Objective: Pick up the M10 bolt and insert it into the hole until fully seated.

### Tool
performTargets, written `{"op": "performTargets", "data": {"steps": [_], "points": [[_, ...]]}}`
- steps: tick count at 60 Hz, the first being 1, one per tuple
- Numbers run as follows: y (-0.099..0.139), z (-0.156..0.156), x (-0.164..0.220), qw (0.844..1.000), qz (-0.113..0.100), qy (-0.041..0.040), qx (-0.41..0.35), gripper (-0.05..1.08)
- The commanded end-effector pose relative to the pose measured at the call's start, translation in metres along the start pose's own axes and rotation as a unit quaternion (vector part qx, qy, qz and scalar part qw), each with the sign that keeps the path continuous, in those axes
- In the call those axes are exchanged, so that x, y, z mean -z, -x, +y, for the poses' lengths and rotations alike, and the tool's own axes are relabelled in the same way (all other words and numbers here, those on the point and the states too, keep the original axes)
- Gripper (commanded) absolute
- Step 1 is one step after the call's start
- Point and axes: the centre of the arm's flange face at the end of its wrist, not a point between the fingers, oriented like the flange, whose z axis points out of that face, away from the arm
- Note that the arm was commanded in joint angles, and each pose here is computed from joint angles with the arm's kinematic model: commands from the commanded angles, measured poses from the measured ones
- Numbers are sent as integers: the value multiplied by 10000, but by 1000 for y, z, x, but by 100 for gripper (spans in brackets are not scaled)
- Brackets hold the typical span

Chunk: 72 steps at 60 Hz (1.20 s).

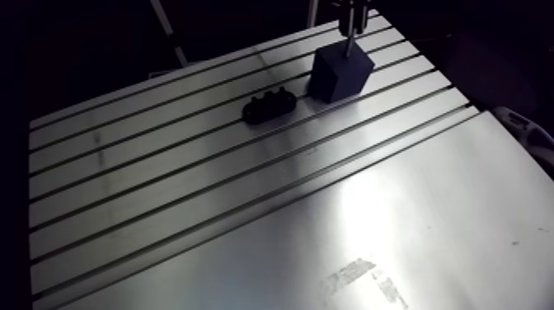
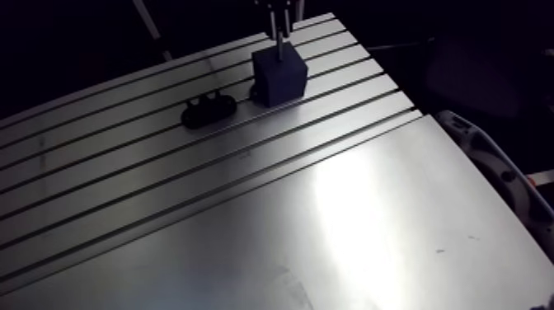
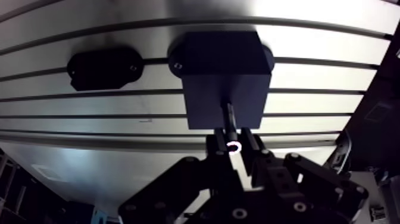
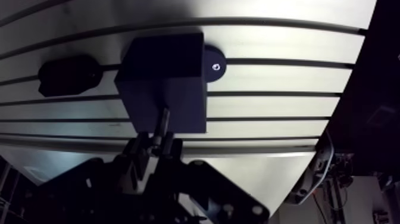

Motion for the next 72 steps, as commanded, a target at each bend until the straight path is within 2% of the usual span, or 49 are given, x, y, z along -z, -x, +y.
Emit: {"op": "performTargets", "data": {"steps": [1, 72], "points": [[0, -1, 0, 10000, 3, 4, 4, 108], [0, -2, -1, 10000, 10, 10, 9, 108]]}}
